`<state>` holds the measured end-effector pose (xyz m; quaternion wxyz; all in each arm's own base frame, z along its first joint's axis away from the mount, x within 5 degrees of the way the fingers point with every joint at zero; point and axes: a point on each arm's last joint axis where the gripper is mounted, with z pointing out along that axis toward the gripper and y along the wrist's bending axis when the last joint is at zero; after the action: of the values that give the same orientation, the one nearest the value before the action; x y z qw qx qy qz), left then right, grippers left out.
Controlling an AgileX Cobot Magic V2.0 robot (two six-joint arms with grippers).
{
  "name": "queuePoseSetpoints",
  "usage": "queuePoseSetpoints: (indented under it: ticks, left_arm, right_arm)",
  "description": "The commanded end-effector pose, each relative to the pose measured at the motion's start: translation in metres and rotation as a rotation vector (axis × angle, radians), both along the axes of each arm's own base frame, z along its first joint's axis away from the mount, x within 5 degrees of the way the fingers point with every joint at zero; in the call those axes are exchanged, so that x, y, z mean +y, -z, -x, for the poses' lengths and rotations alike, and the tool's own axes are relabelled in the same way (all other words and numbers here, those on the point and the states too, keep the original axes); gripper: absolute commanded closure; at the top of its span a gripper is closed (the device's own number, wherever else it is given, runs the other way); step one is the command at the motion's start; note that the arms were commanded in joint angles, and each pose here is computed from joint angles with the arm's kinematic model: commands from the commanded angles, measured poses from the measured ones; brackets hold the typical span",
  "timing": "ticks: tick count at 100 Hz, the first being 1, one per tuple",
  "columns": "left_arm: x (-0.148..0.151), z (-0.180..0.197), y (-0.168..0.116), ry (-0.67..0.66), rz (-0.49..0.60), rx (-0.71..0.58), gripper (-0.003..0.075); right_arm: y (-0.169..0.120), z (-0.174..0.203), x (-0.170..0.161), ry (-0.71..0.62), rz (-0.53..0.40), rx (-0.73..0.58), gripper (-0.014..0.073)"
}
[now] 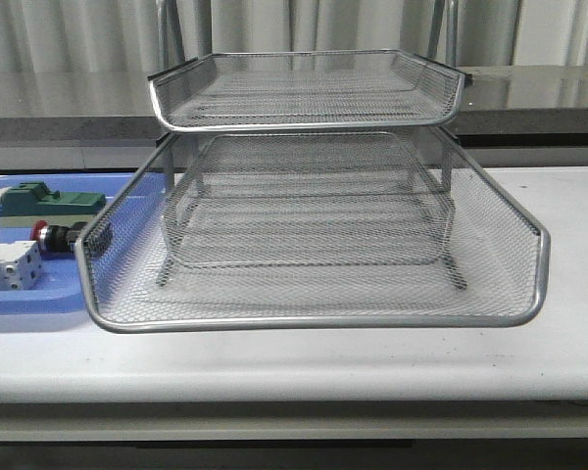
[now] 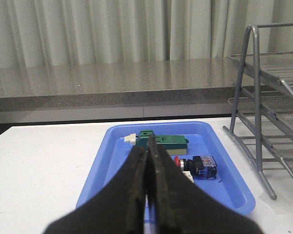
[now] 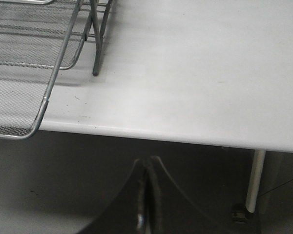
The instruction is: Place button on rack with both arms
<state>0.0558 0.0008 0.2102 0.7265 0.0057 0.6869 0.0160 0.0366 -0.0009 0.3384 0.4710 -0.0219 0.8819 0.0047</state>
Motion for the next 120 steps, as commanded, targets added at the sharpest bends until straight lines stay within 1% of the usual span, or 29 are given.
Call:
queuePoseSetpoints:
  ticks: [1,7,19,33,48,61,75,92,103,120]
  left_arm:
    - [0.000,0.001,0.007,0.007,0.019,-0.062,0.0740]
    - [0.000,0.001,0.007,0.007,0.019,-0.065,0.0740]
    - [-0.001,0.001,0.002,0.010,0.022,-0.117,0.0740]
    - [-0.001,0.004,-0.011,0.013,0.025,-0.195,0.0740]
    - [-0.001,0.007,-0.035,0.010,0.026,-0.180,0.0740]
    - [0.000,0.006,-0.061,0.014,0.079,-0.150,0.0740]
    - [0.000,-0.007,-0.088,0.012,0.081,-0.050,0.0740]
    - [0.000,-0.037,-0.115,0.007,0.084,0.124,0.0740]
    - [0.000,-0.066,-0.131,0.003,0.085,0.236,0.0740]
    - [0.000,-0.118,-0.145,0.000,0.076,0.426,0.0740]
  right_arm:
    - [-0.014,-0.001,-0.001,0.005,0.007,-0.089,0.0665]
    - [-0.014,-0.001,-0.001,0.005,0.007,-0.089,0.0665]
    - [-0.014,-0.001,-0.001,0.005,0.007,-0.089,0.0665]
    - [-0.014,-0.001,-0.001,0.005,0.007,-0.089,0.0665]
    - [-0.014,-0.001,-0.001,0.005,0.007,-0.089,0.0665]
    - [-0.014,-0.001,-0.001,0.005,0.007,-0.089,0.0665]
    - [-0.014,-0.001,-0.001,0.005,0.007,-0.088,0.0665]
    - [-0.014,-0.001,-0.001,0.005,0.007,-0.088,0.0665]
    - [-0.014,-0.001,-0.001,0.005,0.007,-0.088,0.0665]
    - [-0.014,-0.001,-0.001,0.005,0.007,-0.088,0.0665]
